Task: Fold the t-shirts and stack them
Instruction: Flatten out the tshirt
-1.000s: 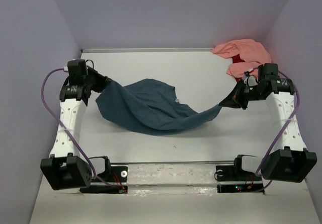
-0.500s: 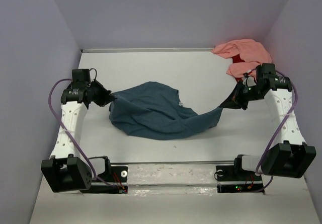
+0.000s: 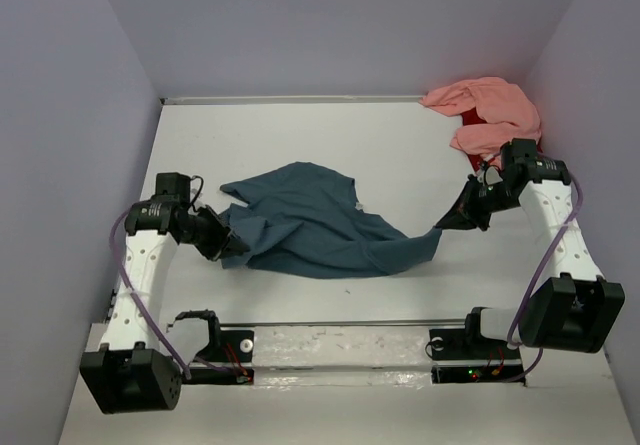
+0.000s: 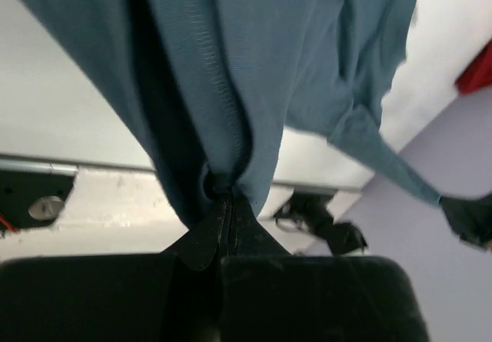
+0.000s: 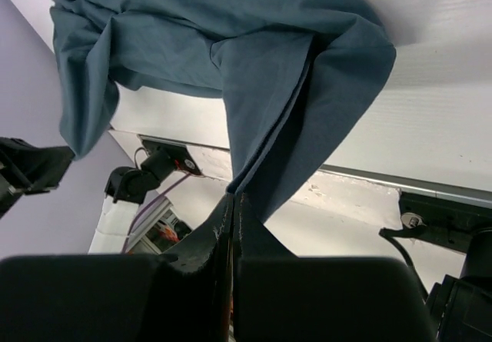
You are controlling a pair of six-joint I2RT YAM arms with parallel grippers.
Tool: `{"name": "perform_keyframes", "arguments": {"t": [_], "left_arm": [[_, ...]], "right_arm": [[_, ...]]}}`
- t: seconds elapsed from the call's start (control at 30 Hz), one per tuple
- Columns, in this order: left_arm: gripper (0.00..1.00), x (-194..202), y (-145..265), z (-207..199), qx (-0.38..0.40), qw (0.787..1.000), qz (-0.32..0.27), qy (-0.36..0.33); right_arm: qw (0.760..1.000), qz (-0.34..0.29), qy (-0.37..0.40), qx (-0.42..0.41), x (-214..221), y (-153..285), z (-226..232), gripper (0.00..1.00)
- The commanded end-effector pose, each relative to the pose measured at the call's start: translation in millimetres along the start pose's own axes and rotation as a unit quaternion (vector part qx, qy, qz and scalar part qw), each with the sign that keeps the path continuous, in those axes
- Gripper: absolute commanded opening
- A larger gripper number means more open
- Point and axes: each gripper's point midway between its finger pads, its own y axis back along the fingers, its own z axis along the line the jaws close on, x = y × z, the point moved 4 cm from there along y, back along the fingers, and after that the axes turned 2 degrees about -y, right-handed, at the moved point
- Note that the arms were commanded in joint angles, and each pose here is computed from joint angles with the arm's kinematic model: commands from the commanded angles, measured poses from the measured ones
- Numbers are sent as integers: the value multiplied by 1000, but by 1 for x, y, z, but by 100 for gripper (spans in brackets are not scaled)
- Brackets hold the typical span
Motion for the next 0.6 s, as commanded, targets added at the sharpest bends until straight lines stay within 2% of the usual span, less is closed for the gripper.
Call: {"name": "perform_keyframes", "arguments": {"t": [0.0, 0.07, 0.1, 0.17, 0.2, 0.4, 0.5, 0.57], "left_arm": [[0, 65, 13, -9, 69, 988, 136, -10], [0, 98, 16, -9, 68, 979, 190, -31], [0, 108, 20, -12, 70, 975, 212, -16], [0, 130, 29, -8, 79, 966, 246, -29], [0, 138, 34, -9, 81, 961, 265, -10], [0, 170, 55, 12, 89, 950, 297, 38], [0, 177, 66, 21, 107, 943, 300, 98], [31, 180, 73, 26, 122, 936, 302, 136]], "right_arm": [[1000, -10, 14, 3, -2, 4, 1, 0], [1000, -9, 18, 5, -3, 3, 2, 0], [1000, -6, 17, 6, -4, 2, 2, 0], [1000, -6, 17, 9, -6, 1, 1, 0], [1000, 0, 20, 12, -5, -1, 1, 0], [999, 16, 21, 23, -1, -10, -5, 0], [999, 23, 24, 23, 1, -13, -5, 0], [999, 27, 28, 22, 3, -15, -4, 0]]}}
